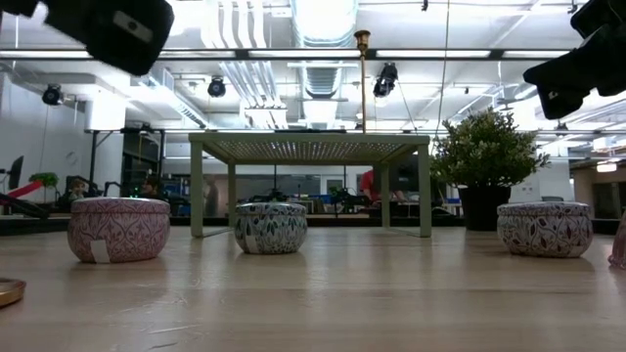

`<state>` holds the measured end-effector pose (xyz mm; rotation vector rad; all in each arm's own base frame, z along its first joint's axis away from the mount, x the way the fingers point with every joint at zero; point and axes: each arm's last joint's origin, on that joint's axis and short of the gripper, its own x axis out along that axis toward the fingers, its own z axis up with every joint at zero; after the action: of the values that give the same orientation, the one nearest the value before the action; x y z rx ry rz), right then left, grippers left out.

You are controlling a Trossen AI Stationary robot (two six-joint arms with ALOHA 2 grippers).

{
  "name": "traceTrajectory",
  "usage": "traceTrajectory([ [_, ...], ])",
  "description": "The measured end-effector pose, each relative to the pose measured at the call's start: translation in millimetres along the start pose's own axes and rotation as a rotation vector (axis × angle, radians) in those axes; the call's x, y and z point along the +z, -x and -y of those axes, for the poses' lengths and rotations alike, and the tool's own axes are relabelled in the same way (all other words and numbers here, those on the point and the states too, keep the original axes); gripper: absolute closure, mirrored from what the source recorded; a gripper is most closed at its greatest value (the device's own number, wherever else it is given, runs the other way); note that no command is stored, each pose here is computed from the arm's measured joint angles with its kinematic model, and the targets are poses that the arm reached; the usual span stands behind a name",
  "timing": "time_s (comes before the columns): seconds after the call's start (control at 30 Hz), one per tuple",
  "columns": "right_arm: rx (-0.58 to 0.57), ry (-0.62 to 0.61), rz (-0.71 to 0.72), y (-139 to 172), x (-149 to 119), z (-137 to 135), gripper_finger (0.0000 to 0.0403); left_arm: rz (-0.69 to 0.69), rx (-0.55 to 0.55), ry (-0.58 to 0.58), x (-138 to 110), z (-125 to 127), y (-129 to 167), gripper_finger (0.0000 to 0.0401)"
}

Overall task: Pick & Place candle stick holders
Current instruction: Put the left gold candle holder on the shelf

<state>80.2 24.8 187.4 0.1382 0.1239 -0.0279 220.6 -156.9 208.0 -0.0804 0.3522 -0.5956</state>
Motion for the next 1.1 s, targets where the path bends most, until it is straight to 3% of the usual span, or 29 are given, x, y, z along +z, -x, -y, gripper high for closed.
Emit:
traceTrajectory([
  [0.6,0.000,-0.005,0.000,0.0,0.0,0.0,0.0394,0.027,0.008,-0.079,5.3,-0.8,4.6,0.0379],
  [0.93,0.000,-0.006,0.000,0.0,0.0,0.0,0.0394,0.039,0.023,-0.102,6.9,-1.3,5.4,0.0367],
  [1.1,0.001,-0.005,0.000,0.0,0.0,0.0,0.0394,0.075,0.113,-0.130,16.2,-5.5,4.9,0.0382],
])
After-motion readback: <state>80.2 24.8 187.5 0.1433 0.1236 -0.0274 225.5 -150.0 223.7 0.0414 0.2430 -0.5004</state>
